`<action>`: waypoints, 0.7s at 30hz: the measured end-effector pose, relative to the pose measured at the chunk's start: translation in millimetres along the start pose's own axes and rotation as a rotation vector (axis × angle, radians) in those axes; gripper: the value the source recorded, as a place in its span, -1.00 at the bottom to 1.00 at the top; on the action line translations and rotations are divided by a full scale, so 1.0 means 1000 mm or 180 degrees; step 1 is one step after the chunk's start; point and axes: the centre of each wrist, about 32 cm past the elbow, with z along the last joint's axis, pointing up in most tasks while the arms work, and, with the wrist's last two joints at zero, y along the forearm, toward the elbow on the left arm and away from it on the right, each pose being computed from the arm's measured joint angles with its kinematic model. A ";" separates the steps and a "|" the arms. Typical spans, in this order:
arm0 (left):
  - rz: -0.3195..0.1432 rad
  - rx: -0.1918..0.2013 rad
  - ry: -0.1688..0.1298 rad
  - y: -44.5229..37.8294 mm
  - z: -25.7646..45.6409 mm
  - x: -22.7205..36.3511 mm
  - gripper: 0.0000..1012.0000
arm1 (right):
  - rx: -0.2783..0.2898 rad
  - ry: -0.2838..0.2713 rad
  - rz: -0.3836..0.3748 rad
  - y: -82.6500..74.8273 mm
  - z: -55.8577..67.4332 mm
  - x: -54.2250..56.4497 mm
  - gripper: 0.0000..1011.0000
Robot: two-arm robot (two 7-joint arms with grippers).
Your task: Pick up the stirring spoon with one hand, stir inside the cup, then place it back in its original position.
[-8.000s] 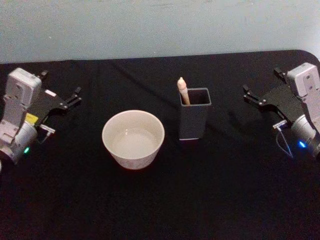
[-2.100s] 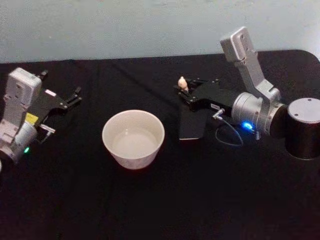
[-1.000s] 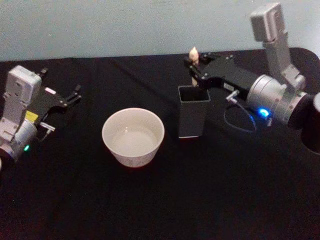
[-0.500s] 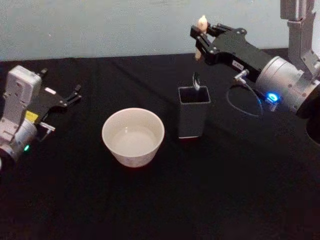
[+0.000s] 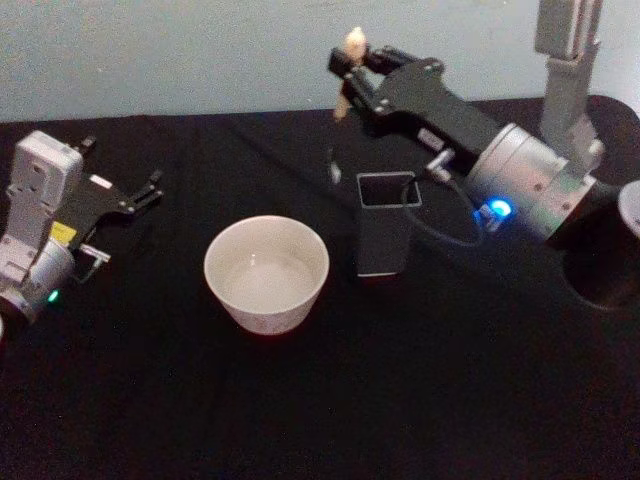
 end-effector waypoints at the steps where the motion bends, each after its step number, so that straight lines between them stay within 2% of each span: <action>1: 0.0000 0.0000 0.0000 0.0000 0.0000 0.0000 0.98 | 0.0010 0.0013 0.0031 0.001 -0.002 -0.001 -0.58; 4: 0.0000 0.0000 0.0000 0.0000 0.0000 0.0000 0.98 | 0.0053 0.0057 0.0189 0.006 -0.011 -0.009 -0.57; 8: 0.0000 0.0000 0.0000 0.0000 0.0000 0.0000 0.98 | 0.0088 0.0079 0.0309 0.009 -0.023 -0.014 -0.58; 11: 0.0000 0.0000 0.0000 0.0000 0.0000 0.0000 0.98 | 0.0120 0.0106 0.0423 0.011 -0.038 -0.019 -0.58; 13: 0.0000 0.0000 0.0000 0.0000 0.0000 0.0000 0.98 | 0.0130 0.0115 0.0460 0.011 -0.043 -0.020 -0.58; 17: 0.0000 0.0000 0.0000 0.0000 0.0000 0.0000 0.98 | 0.0103 0.0163 0.0550 0.011 -0.058 -0.023 -0.58; 21: 0.0000 0.0000 0.0000 0.0000 0.0000 0.0000 0.98 | 0.0047 0.0196 0.0583 0.010 -0.067 -0.025 -0.58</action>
